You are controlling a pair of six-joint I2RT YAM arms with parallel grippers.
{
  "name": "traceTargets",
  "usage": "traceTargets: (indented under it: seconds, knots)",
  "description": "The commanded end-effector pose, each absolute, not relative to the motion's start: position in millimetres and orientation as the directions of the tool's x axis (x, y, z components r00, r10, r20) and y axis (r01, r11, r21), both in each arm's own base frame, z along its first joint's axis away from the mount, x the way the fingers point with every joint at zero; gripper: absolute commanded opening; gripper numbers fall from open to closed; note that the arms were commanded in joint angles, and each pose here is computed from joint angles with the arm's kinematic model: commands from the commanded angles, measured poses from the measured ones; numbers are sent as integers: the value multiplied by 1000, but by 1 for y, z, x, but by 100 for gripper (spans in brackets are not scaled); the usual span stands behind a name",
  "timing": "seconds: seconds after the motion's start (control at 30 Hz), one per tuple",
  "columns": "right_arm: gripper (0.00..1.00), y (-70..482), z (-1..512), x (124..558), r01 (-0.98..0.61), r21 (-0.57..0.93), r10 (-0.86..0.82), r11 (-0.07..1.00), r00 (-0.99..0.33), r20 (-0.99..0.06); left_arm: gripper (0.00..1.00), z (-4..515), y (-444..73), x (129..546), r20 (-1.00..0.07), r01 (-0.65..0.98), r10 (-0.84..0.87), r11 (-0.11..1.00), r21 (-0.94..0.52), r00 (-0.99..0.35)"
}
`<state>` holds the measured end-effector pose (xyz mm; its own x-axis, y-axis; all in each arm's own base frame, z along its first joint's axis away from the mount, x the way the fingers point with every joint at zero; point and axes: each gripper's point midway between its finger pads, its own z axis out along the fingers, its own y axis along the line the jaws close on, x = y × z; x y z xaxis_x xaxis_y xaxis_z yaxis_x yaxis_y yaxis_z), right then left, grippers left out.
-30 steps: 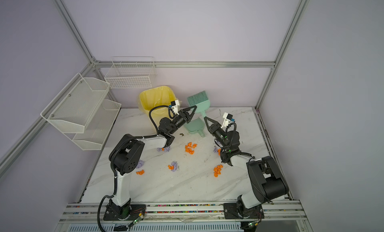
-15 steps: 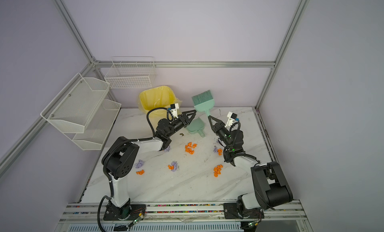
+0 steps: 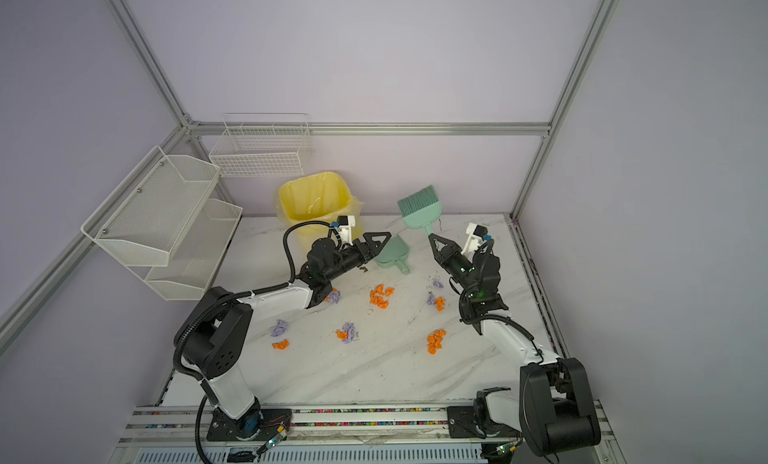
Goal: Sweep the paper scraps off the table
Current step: 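Lower the left gripper toward the green dustpan handle while the right gripper holds the brush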
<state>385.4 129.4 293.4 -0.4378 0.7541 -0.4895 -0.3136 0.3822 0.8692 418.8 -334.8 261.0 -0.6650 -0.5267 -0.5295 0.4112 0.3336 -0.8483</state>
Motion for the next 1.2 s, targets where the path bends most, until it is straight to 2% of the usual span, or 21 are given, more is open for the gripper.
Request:
traceTargets:
  seconds: [0.0, 0.23, 0.43, 0.77, 1.1, 1.17]
  knots:
    - [0, 120, 301, 384, -308, 855, 742, 417, -428, -516, 100, 262, -335, 402, -581, 436, -485, 386, -813, -654]
    - [0, 100, 305, 380, -268, 823, 732, 502, -376, -569, 100, 245, -337, 384, -641, 371, -404, 567, -735, -653]
    - [0, 93, 313, 374, -247, 780, 698, 575, -350, -625, 100, 232, -334, 382, -650, 298, -352, 675, -675, -674]
    - [0, 76, 294, 372, -143, 686, 617, 713, -336, -712, 100, 212, -337, 385, -654, 189, -274, 816, -546, -705]
    - [0, 67, 283, 365, -93, 654, 597, 750, -329, -732, 100, 195, -357, 402, -637, 142, -229, 868, -476, -736]
    - [0, 61, 279, 368, -55, 647, 599, 760, -325, -732, 100, 187, -352, 407, -623, 80, -249, 889, -451, -742]
